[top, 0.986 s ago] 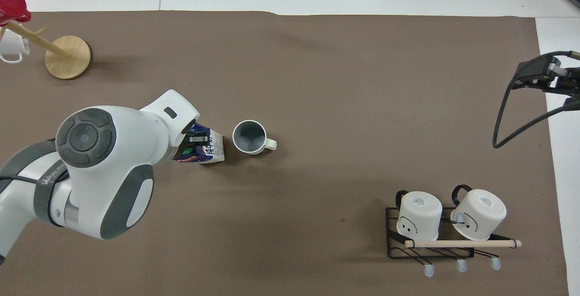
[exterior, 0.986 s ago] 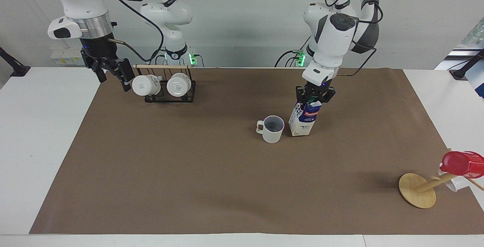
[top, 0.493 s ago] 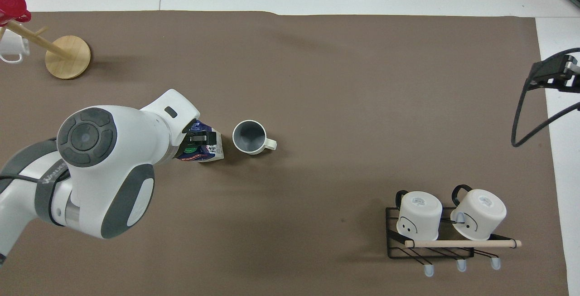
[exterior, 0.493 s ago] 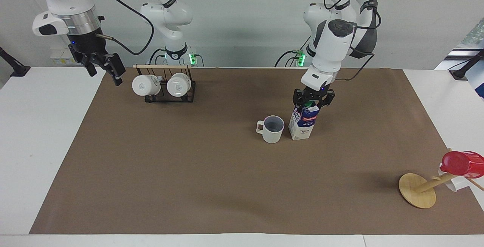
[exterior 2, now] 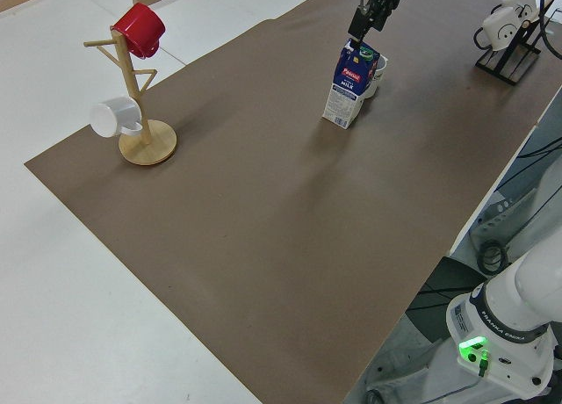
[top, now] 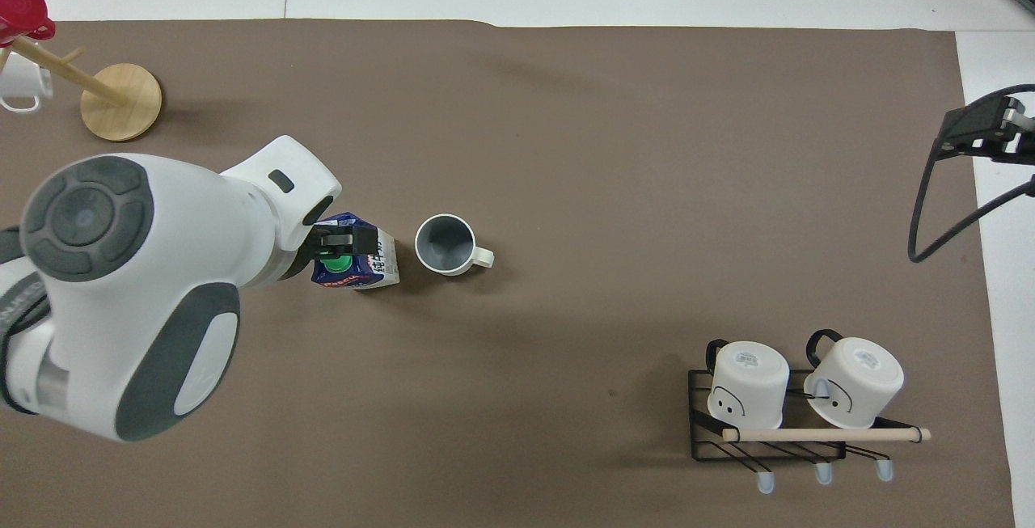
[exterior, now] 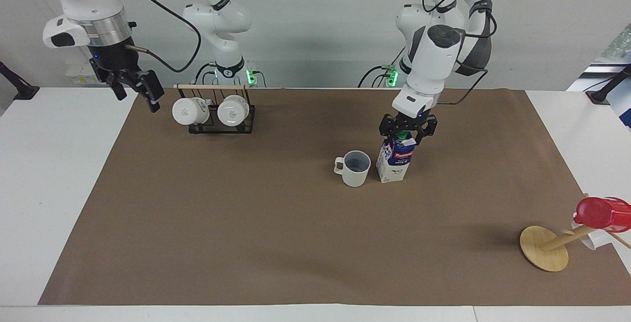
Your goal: Place cup and milk on table
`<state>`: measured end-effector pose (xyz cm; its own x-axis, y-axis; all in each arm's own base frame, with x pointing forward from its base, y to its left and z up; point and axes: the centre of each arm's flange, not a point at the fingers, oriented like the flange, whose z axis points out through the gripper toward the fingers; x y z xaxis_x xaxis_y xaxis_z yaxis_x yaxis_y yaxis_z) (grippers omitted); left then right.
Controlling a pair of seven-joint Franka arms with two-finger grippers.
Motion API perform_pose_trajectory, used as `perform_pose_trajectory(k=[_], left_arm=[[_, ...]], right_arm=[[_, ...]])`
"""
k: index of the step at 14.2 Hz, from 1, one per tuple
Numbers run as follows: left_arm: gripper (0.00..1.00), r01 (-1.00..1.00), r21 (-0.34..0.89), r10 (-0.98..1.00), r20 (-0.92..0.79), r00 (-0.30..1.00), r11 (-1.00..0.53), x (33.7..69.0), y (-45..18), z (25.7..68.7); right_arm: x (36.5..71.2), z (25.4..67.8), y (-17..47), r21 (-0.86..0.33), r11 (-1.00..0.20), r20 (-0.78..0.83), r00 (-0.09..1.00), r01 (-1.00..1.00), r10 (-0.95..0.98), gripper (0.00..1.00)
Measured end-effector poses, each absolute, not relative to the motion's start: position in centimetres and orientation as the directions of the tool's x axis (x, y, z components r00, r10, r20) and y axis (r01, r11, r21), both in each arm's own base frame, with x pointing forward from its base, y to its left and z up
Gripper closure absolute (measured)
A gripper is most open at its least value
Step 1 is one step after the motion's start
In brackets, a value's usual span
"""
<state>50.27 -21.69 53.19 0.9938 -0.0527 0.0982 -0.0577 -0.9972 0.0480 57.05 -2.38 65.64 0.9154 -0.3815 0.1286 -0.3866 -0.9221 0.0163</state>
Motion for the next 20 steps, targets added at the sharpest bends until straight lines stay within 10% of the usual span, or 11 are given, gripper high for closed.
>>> perform_pose_trajectory(k=[10,20], left_arm=[[0.0,-0.139,0.015,-0.138,0.066,0.988,-0.99,48.5,-8.4,64.8],[0.0,-0.094,0.018,-0.093,0.045,0.995,-0.995,48.4,-5.8,66.0]], right_arm=[[57.0,65.6,-2.2,0.019,-0.923,0.12,0.917,-0.385,-0.38,0.0],[57.0,65.6,-2.2,0.019,-0.923,0.12,0.917,-0.385,-0.38,0.0]])
